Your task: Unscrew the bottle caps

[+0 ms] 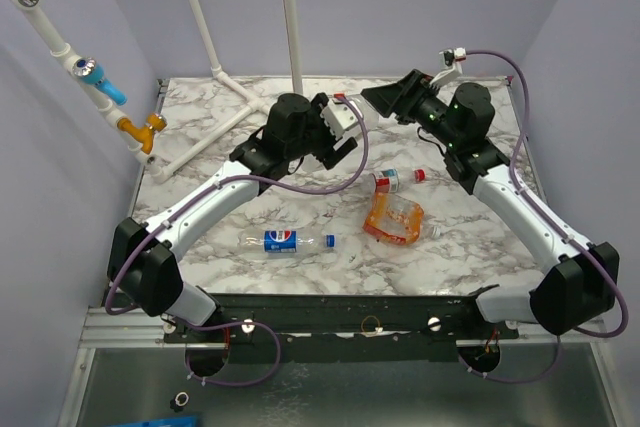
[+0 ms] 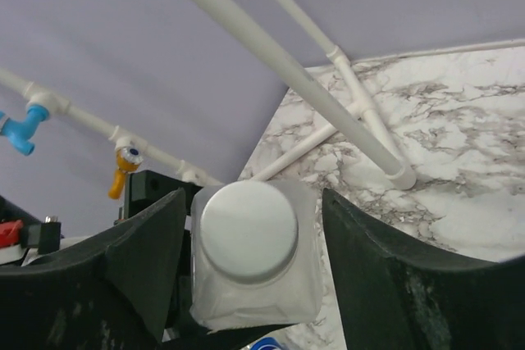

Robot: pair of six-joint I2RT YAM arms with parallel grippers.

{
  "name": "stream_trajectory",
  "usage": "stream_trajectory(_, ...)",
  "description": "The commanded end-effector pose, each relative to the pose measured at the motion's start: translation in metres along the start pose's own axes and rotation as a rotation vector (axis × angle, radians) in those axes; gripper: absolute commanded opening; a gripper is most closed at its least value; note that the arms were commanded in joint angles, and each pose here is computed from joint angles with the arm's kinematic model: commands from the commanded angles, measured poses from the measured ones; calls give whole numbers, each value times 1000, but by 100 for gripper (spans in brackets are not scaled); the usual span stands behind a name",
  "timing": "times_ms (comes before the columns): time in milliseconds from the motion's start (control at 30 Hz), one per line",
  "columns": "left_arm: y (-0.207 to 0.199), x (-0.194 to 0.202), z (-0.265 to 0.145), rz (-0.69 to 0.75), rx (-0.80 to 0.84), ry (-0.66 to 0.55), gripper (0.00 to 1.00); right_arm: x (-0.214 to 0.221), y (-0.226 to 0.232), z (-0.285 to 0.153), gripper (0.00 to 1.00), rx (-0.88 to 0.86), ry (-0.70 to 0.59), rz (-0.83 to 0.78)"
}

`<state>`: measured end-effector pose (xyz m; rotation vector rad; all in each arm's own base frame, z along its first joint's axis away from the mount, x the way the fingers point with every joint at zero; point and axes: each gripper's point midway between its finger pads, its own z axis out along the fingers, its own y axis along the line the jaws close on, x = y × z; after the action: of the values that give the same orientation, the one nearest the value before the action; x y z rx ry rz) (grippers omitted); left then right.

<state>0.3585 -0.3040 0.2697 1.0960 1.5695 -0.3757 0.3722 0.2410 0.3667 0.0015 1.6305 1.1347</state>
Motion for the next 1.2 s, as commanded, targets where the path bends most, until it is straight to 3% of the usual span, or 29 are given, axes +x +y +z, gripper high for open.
stream_trajectory(0, -1, -20, -10, 4, -11, -59, 38, -12, -2, 17, 68, 33, -58, -24)
stream_trajectory(100, -3, -22, -12, -2, -10, -66, 38, -6, 3, 21, 52, 5, -45, -14)
stream_trajectory(167, -2, -26, -13, -13, -18, -71, 40, -1, 6, 22, 33, -8, -27, -8)
stream_trajectory(200, -1, -27, -14, -23, -25, -73, 45, 2, 7, 22, 24, -11, -18, -4)
stream_trajectory(233, 0, -29, -15, -36, -31, -75, 64, 3, 8, 21, 18, -18, -12, -2)
stream_trajectory(267, 1, -29, -15, -59, -37, -73, 89, 5, 9, 19, 13, -23, -6, -4)
stream_trajectory(300, 1, -29, -16, -78, -43, -67, 99, 6, 12, 17, 9, -37, -3, -20)
stream_trajectory(400, -3, -27, -25, -160, -29, -18, 99, 5, 25, 7, 0, -104, 7, -132)
stream_trajectory(567, -54, -27, -67, -257, 221, 47, 99, 7, 55, -20, 1, -267, 43, -395)
stream_trajectory(700, -87, -38, -108, -278, 385, 18, 99, 12, 84, -49, 0, -492, 90, -460)
stream_trajectory(867, -96, -41, -132, -294, 426, 24, 99, 24, 115, -71, 0, -724, 181, -500)
stream_trajectory(967, -100, -45, -142, -333, 474, 25, 99, 23, 122, -78, 0, -768, 178, -543)
stream_trajectory(1167, -124, -43, -150, -416, 608, 48, 99, -1, 111, -56, 1, -599, 102, -537)
